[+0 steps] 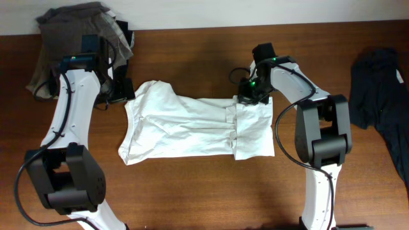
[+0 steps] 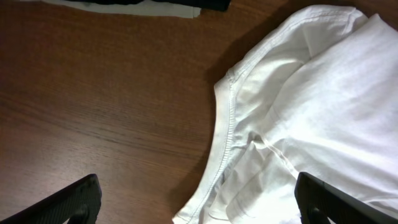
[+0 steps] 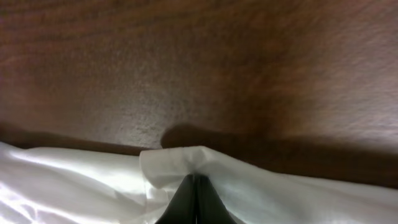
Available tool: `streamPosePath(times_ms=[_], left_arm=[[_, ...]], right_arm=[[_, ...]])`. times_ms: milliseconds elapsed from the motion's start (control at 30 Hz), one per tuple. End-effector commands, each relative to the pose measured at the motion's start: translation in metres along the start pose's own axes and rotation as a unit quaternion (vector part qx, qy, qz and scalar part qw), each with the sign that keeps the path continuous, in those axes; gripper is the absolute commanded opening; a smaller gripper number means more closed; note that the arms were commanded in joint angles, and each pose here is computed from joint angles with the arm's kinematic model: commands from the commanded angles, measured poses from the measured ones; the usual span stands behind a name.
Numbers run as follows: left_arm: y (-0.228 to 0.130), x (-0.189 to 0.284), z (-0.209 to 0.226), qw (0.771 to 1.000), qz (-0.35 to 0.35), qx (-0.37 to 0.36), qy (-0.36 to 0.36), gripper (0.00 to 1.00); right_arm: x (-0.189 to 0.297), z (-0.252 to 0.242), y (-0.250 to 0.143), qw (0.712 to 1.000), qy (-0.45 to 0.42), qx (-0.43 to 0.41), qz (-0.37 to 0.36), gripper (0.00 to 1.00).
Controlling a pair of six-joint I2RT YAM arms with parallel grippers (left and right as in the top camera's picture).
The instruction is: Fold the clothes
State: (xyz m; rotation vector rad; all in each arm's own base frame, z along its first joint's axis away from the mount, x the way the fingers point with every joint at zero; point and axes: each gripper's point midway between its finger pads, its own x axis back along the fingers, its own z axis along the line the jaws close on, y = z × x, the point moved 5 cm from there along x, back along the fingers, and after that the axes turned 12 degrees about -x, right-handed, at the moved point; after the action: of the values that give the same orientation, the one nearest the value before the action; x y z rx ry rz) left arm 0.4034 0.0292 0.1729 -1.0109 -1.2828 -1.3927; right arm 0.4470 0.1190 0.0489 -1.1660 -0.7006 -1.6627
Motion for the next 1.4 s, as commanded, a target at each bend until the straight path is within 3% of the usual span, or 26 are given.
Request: streamPosePath(times_ms=[0, 200, 367, 433, 533, 667, 900, 1000, 1367], left_arm=[[-0.002, -0.005, 0.001, 1.000, 0.009, -0.001, -0.003, 0.99], [-0.002, -0.005, 0.001, 1.000, 0.009, -0.001, -0.003, 0.99], [-0.002, -0.005, 0.001, 1.000, 0.009, 0.000, -0.003, 0.99], [-0.002, -0.005, 0.001, 1.000, 0.009, -0.001, -0.003, 0.99], [-0.002, -0.005, 0.001, 1.000, 0.009, -0.001, -0.003, 0.99], [-0.003, -0.005, 0.001, 1.000, 0.010, 0.000, -0.003, 0.99], [-0.003, -0.005, 0.001, 1.000, 0.010, -0.001, -0.004, 0.99], [-0.003, -0.005, 0.001, 1.000, 0.010, -0.001, -0.004, 0.99], [-0.003, -0.005, 0.001, 1.000, 0.010, 0.000, -0.004, 0.99]], right_arm=[[-0.001, 0.002, 0.002, 1.000, -0.001, 0.012, -0.005, 0.04], [0.089, 0.019, 0.017, 0.994, -0.045, 0.021, -0.095, 0.08], [0.181, 0.008, 0.009, 0.983, -0.109, 0.021, -0.146, 0.33], [0.200, -0.003, 0.000, 0.983, -0.118, 0.023, -0.136, 0.55], [0.206, -0.027, -0.013, 0.985, -0.146, 0.019, -0.091, 0.69], [0.189, -0.062, -0.031, 0.985, -0.170, 0.022, -0.001, 0.74], [0.105, -0.089, -0.048, 0.993, -0.073, 0.035, 0.087, 0.95], [0.072, -0.099, -0.063, 0.993, -0.025, 0.033, 0.113, 0.95], [0.021, -0.103, -0.093, 0.985, 0.103, 0.028, 0.138, 0.95]])
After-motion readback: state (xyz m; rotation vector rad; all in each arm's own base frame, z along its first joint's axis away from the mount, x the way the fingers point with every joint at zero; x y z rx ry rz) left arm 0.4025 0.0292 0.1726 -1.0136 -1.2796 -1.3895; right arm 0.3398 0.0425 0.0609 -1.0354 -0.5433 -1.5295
